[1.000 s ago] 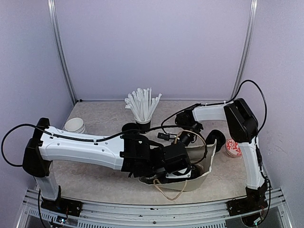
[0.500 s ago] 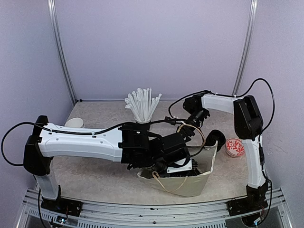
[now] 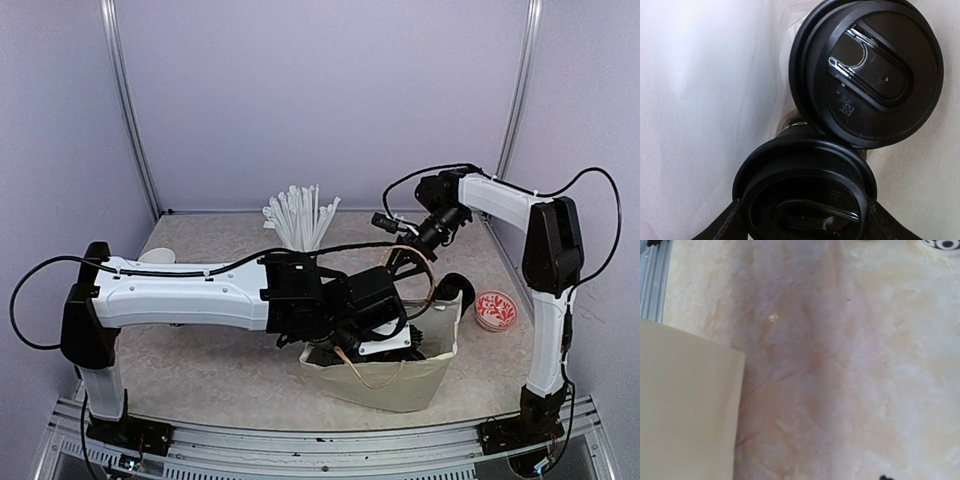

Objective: Pack the takeout coffee

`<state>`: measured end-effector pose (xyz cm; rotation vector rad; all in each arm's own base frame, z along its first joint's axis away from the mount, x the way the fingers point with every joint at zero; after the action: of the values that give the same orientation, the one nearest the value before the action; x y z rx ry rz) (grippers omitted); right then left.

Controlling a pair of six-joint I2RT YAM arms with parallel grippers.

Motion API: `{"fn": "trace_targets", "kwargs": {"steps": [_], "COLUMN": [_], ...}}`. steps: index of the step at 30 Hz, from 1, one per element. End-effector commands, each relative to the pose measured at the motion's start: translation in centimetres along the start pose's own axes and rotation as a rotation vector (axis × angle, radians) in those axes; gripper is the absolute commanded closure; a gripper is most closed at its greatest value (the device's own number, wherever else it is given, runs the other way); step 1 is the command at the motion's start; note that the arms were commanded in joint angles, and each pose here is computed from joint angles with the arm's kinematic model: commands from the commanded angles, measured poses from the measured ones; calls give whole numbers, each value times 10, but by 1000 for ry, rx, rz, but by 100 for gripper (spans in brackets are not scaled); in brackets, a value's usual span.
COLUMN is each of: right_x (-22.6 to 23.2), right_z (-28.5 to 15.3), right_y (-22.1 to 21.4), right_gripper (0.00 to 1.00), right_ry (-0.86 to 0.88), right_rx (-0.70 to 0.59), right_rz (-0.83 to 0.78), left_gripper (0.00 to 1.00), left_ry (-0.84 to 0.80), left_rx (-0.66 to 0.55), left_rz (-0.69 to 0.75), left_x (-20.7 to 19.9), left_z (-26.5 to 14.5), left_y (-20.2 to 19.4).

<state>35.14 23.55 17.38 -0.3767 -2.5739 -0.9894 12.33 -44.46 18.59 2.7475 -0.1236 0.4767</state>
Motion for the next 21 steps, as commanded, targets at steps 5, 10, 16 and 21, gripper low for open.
{"fn": "trace_targets", "kwargs": {"steps": [5, 10, 16, 21], "right_x": [25, 30, 29, 32], "right_z": [-15, -18, -14, -14], "right_y": [-5, -8, -13, -12], "right_gripper": [34, 35, 35, 35], "right_ry": [22, 26, 33, 42], "right_rx": [-15, -18, -12, -28], "right_rz": [-38, -40, -19, -9], "left_gripper": [39, 38, 40, 44], "left_ry": [-167, -179, -213, -308], "left_rx": [112, 96, 104, 165], "left_rz": [-42, -65, -130, -225], "left_x": [-30, -27, -32, -51], "left_z": [49, 44, 19, 2], "left_y": [-19, -13, -11, -20]}}
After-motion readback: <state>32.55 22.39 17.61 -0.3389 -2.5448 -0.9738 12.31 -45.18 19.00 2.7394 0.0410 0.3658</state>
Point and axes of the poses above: each gripper's point midway between its finger pads, its own z axis out along the fingers, its own x axis along the line the jaws close on, y = z × x, the point moved 4 cm from there along -z, back along the fingers, and after that the axes turned 2 degrees about z, right-handed, at the moved point
